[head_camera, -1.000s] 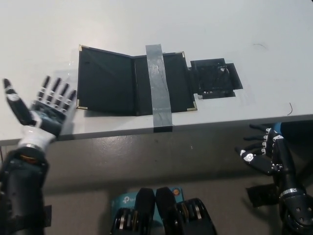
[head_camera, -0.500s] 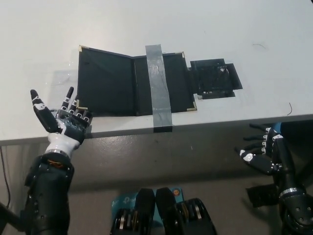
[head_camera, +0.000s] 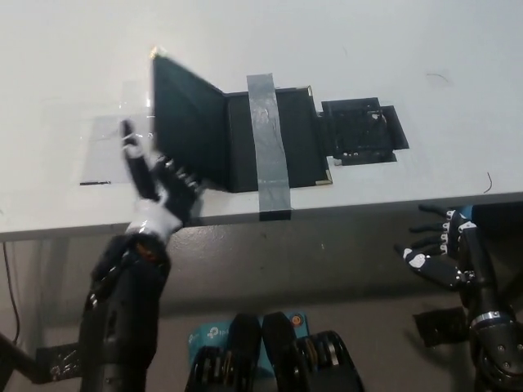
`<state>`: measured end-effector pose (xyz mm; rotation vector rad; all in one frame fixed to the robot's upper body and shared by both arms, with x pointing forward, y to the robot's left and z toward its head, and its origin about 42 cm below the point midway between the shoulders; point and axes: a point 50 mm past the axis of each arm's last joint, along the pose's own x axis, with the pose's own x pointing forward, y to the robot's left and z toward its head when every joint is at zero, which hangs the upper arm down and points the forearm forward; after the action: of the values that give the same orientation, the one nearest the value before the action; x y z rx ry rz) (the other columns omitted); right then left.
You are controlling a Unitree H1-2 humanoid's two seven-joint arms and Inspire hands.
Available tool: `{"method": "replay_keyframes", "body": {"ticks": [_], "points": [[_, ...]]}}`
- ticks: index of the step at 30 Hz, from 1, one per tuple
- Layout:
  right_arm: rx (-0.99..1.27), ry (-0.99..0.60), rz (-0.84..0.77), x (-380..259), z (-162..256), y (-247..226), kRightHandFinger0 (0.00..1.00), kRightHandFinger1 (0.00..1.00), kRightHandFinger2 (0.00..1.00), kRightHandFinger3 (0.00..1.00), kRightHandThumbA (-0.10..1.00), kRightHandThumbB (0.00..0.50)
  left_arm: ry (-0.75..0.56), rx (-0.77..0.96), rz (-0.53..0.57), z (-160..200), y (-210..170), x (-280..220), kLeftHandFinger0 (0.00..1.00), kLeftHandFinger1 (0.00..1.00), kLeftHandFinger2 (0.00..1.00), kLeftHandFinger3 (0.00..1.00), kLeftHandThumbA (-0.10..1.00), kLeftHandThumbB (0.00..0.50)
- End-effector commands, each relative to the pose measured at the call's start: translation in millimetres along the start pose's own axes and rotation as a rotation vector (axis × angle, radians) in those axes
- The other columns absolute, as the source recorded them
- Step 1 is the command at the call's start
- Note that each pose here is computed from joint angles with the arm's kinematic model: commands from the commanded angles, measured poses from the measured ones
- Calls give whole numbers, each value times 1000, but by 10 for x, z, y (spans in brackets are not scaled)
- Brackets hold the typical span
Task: The robot uses its left hand to push the cover of the diary kept in the middle of the desk towards the right to close it
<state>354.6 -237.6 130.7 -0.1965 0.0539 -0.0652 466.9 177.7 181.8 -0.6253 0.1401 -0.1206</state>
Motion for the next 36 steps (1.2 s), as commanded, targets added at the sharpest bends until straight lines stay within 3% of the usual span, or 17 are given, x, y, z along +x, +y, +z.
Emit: {"method": "replay_keyframes", "body": {"ticks": [1,5,6,10,11,12,13,14,15,17,20,23,27,32,36], "points": [[-29,-53,17,29,202,-13,347,409,501,733,854,88,-12,468,-139,124,-688,229,1000,1000,1000,1000,1000,273],[-23,-50,28,50,246,11,357,416,508,735,842,87,-15,608,-175,59,-932,280,1000,1000,1000,1000,1000,284],[-40,-52,28,52,247,9,364,427,520,750,850,90,-26,671,-231,22,-1045,305,1000,1000,1000,1000,1000,261],[-41,-58,38,62,273,27,362,424,526,751,832,69,-10,992,-272,-21,-1183,318,1000,1000,1000,1000,1000,322],[-47,-62,42,70,280,35,362,425,527,750,831,68,-22,1150,-304,-29,-1193,324,1000,1000,1000,1000,1000,363],[-34,-60,46,74,284,38,371,432,531,750,825,71,-60,1537,-359,-34,-1235,332,1000,1000,1000,1000,1000,288],[-24,-59,49,74,285,42,384,440,537,752,820,76,-97,1842,-399,-37,-1247,341,1000,1000,1000,1000,1000,271],[-20,-56,46,78,289,47,381,438,532,749,817,83,-119,2014,-430,-57,-1236,353,1000,1000,1000,1000,1000,294],[-22,-56,47,79,292,43,381,437,531,748,816,83,-121,2033,-432,-64,-1230,352,1000,1000,1000,1000,1000,296],[-19,-55,59,72,289,45,369,430,538,755,814,72,-147,2367,-470,-168,-1182,363,1000,1000,1000,1000,1000,338],[-20,-62,74,58,265,63,350,413,523,747,798,55,-198,2565,-507,-312,-1063,338,1000,1000,1000,1000,1000,360],[-15,-59,73,52,253,61,343,411,521,753,786,61,-201,2600,-506,-316,-970,327,1000,1000,1000,1000,1000,340],[-9,-51,60,62,248,29,332,405,518,739,775,58,-221,2622,-480,-176,-903,331,1000,1000,1000,1000,1000,350],[-5,-36,55,42,215,18,354,419,525,740,792,69,-240,2591,-442,-40,-834,296,1000,1000,1000,1000,1000,312],[-4,-32,44,21,175,30,338,400,502,730,794,76,-375,2457,-401,213,-821,77,1000,1000,1000,1000,1000,292]]}}
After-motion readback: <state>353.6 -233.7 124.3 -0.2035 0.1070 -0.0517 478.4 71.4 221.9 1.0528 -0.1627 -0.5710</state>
